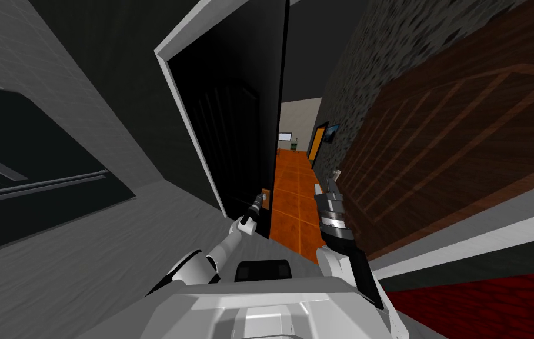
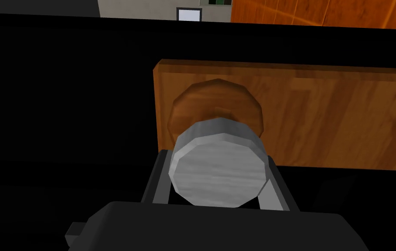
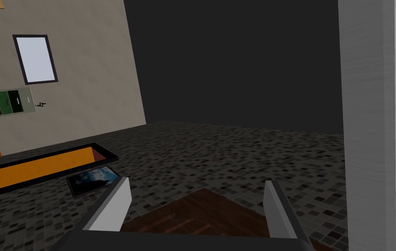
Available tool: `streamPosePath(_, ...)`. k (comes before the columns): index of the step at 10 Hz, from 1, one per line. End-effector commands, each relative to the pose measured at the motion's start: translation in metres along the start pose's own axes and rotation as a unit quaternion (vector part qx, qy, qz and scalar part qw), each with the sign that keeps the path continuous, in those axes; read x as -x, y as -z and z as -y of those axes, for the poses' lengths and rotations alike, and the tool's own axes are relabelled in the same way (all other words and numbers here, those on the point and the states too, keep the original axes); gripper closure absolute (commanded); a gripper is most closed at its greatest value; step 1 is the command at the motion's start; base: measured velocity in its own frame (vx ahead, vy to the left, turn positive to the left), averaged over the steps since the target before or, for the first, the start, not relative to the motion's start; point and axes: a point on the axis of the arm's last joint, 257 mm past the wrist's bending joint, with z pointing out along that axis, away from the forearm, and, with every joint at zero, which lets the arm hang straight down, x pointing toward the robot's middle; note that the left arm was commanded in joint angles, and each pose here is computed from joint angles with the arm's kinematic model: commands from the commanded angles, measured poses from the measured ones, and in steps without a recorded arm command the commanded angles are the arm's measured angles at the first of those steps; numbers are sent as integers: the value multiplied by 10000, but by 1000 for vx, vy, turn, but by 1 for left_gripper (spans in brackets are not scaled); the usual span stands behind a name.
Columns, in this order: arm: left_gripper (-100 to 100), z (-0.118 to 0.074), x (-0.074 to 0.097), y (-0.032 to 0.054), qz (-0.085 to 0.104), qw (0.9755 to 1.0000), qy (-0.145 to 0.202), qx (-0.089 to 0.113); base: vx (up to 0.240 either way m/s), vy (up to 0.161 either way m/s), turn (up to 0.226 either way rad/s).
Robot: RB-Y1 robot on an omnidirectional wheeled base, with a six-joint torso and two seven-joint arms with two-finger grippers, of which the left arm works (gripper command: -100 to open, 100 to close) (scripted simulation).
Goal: Push the door open
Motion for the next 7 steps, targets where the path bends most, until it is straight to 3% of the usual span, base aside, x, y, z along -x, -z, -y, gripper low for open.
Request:
streamPosePath(1, 100, 78, 138, -24, 98, 9999, -38, -68, 130, -155, 52)
streamPosePath(5, 100, 63, 411, 1, 319, 9994, -80, -53, 148, -129, 42)
streamPosePath(7, 100, 61, 460, 7, 360, 9993, -86, -51, 126, -114, 69)
